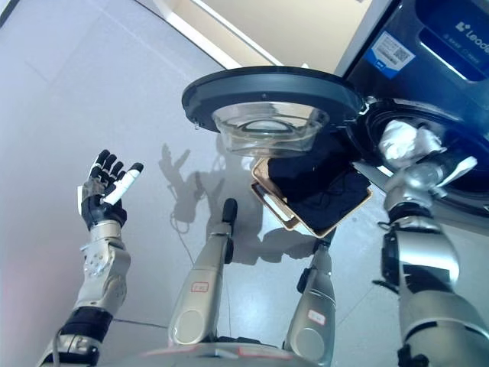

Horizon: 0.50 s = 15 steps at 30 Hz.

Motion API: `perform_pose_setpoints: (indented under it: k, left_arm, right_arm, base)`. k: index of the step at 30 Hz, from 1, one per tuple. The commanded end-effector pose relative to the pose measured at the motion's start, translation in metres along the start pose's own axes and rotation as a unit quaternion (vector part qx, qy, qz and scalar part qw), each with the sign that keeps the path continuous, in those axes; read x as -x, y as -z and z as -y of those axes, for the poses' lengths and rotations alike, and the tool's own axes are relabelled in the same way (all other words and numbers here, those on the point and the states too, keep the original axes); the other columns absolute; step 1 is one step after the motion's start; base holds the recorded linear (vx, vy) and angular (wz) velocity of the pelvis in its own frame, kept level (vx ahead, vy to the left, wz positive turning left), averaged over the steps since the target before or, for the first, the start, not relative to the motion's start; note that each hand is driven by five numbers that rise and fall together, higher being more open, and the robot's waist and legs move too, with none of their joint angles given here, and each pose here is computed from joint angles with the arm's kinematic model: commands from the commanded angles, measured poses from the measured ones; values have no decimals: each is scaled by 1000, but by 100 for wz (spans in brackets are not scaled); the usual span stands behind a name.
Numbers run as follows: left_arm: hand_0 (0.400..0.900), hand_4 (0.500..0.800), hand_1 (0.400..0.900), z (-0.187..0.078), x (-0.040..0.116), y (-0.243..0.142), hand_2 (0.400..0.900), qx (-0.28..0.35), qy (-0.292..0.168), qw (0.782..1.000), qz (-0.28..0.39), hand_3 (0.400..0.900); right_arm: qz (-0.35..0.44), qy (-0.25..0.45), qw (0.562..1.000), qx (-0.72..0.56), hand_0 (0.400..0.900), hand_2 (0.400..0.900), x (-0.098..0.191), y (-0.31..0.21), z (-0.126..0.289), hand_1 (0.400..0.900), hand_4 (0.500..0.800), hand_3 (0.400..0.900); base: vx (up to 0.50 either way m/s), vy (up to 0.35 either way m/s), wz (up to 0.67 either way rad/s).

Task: Put the clothes in the basket into the washing machine.

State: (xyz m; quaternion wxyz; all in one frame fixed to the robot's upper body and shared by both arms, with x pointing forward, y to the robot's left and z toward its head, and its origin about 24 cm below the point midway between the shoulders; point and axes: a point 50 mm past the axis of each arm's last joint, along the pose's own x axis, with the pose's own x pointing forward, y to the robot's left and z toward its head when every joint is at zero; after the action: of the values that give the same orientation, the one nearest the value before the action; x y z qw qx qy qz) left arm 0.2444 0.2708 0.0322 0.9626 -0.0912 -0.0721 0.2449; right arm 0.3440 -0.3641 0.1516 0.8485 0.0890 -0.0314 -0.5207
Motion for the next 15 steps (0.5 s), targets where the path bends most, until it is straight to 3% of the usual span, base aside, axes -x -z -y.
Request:
perform_pose_setpoints:
  k: [1,6,7,8,15]
  left_arm:
    - [900,800,900,-19,-2,-36,900,11,-12,996,93,900]
    - [900,800,900,-11,1,-44,900,26,4,994,109,900]
    - [900,800,900,-11,1,-45,900,27,3,994,110,900]
    - [900,800,900,-11,1,-45,900,27,2,994,110,900]
    - [900,800,900,-7,-2,-51,900,29,7,991,128,900]
  right_arm:
    - [150,40,988,24,400,400,-23,-87,21,400,500,400]
    - [192,63,979,11,400,400,-27,-124,31,400,500,400]
    - [192,59,979,15,535,535,-26,-123,29,535,581,535]
    - [191,57,980,21,900,900,-26,-122,27,900,800,900]
    - [194,49,979,46,900,900,-23,-117,20,900,800,900]
  base:
    - [-6,16,8]
    - [-4,8,3]
    - [0,0,0]
    - [0,0,0]
    - [-2,-20,5]
